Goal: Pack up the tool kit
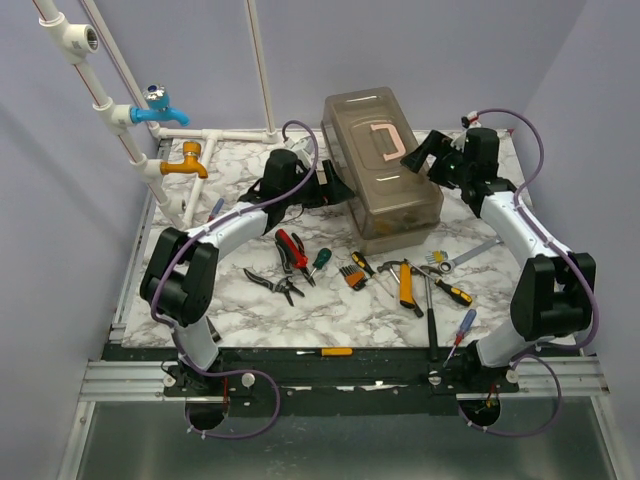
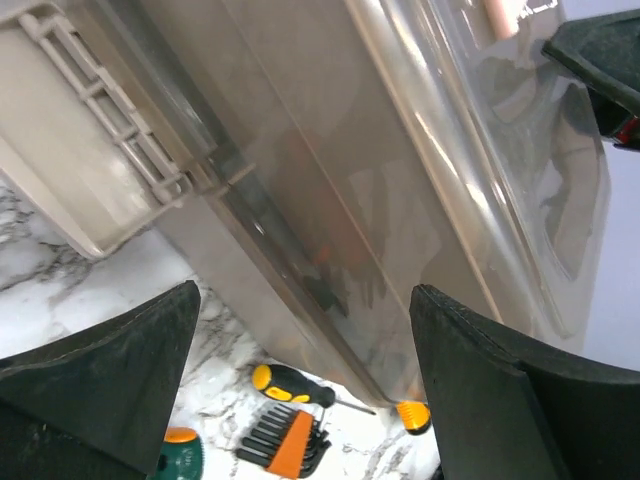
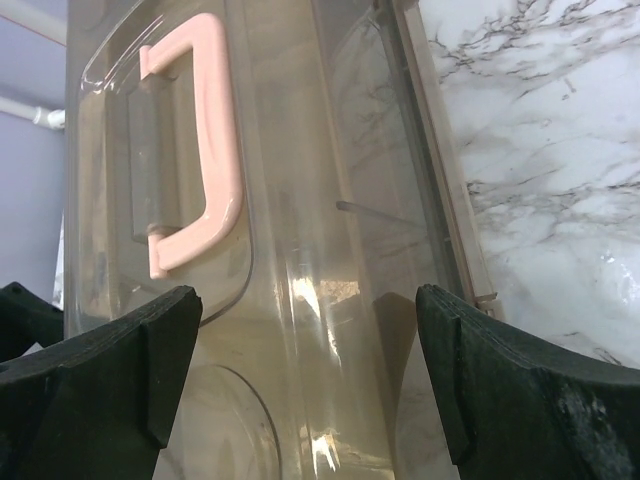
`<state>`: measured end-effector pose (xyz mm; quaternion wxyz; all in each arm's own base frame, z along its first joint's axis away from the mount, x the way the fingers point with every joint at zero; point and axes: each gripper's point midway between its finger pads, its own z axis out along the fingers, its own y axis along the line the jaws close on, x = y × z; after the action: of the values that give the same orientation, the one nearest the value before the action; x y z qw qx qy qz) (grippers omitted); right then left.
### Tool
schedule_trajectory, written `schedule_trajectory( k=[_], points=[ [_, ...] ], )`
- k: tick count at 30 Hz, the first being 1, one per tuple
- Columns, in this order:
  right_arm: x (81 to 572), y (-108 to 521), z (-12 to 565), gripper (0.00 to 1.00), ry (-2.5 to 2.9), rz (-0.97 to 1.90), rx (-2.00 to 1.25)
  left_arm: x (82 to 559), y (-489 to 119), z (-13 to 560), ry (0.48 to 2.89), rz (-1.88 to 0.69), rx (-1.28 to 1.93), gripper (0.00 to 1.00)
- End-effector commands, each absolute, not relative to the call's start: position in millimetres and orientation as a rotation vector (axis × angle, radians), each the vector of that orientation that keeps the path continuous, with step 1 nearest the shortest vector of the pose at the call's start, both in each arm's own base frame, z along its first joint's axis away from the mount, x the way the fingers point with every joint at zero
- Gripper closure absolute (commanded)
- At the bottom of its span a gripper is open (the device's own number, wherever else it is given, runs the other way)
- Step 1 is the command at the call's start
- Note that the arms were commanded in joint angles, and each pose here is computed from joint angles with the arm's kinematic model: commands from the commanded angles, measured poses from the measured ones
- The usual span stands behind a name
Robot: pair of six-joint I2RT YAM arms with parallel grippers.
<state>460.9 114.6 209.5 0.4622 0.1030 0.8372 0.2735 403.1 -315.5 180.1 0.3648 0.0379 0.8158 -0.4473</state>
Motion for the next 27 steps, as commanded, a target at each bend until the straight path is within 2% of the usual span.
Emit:
schedule_trajectory(
  k=[1, 4, 12, 22, 27],
  points=[
    [409, 173, 151, 0.06, 2.312, 0.837, 0.165, 401, -314, 193, 2.068, -1.148, 0.137, 0.09],
    [399, 181, 152, 0.06, 2.312, 0.843, 0.145, 403, -304, 196, 2.074, -1.091, 0.123, 0.02],
    [362, 206, 147, 0.07, 2.329, 0.876, 0.102, 399, -286, 216, 2.065, -1.017, 0.096, 0.01],
    [323, 200, 151, 0.08, 2.303, 0.895, 0.151, 367, -252, 245, 1.98, -1.003, -0.062, 0.01],
    [328, 185, 149, 0.07, 2.294, 0.776, 0.174, 365, -257, 241, 1.998, -1.034, -0.045, 0.02]
  ],
)
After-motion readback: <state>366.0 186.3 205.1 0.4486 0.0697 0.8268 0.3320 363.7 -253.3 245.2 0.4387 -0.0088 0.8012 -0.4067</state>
